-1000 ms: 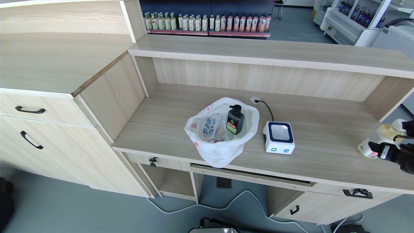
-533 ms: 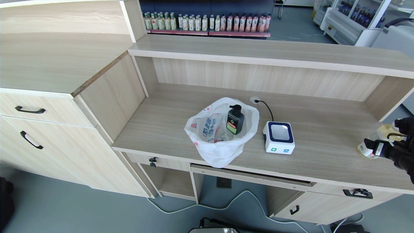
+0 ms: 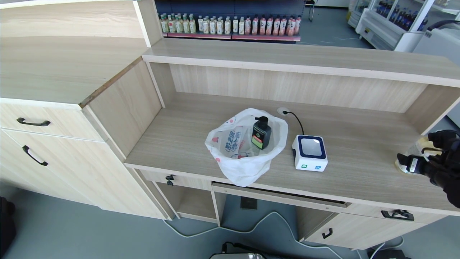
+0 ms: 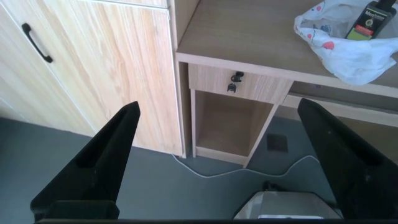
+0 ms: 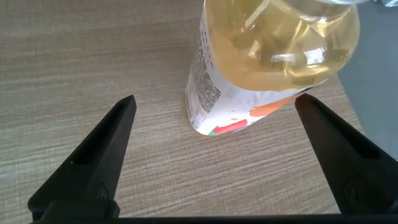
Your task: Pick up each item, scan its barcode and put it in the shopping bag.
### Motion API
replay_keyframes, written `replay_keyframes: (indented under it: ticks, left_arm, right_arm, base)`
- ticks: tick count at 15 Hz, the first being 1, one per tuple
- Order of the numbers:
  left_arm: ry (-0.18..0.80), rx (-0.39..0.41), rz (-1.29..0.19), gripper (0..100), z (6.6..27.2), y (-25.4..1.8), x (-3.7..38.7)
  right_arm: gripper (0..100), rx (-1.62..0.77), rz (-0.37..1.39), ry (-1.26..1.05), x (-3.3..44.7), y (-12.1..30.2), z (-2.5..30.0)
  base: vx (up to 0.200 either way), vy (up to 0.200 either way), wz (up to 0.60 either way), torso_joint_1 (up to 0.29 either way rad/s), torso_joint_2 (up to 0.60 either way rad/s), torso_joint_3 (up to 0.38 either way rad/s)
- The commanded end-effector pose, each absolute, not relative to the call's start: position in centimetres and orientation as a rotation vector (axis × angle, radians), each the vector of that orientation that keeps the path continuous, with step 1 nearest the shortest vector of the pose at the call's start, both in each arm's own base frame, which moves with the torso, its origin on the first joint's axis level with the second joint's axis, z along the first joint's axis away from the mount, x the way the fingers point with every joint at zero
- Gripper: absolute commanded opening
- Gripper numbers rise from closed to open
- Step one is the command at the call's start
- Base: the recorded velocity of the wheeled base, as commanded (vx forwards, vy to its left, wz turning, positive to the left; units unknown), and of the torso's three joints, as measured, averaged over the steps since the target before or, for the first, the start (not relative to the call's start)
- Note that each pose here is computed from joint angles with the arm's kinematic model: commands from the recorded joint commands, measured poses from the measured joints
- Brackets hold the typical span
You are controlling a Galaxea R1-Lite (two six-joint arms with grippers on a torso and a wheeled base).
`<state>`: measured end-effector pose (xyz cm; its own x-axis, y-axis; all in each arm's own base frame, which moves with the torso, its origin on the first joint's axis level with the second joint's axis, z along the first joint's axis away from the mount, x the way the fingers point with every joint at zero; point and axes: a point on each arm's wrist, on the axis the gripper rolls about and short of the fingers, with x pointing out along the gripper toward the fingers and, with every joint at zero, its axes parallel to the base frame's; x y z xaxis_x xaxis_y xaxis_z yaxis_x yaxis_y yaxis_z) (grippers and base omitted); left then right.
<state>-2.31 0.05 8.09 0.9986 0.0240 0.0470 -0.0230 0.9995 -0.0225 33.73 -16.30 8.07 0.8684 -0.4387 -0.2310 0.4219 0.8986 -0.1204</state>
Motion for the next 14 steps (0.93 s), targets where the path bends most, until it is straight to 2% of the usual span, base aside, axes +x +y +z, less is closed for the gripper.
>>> replay_keyframes:
  ticks: [1, 6, 14]
  left_arm:
    - [-0.048, -0.024, 0.024, 100, 8.1, 0.0, -2.3]
    - [-0.048, -0.022, 0.024, 100, 8.1, 0.0, -2.3]
    - [-0.048, -0.024, 0.024, 100, 8.1, 0.0, -2.3]
  right_arm:
    - [100, -0.091, -0.454, 0.260, 33.8, -16.6, 7.8]
    - [100, -0.146, -0.488, 0.236, 33.6, -17.9, 7.6]
    - [100, -0.078, -0.482, 0.194, 35.7, -18.6, 6.9]
  base:
    - [0.000, 0.000, 0.00, 0.000, 0.00, 0.000]
    - [0.000, 0.000, 0.00, 0.000, 0.00, 0.000]
    - [0.000, 0.000, 0.00, 0.000, 0.00, 0.000]
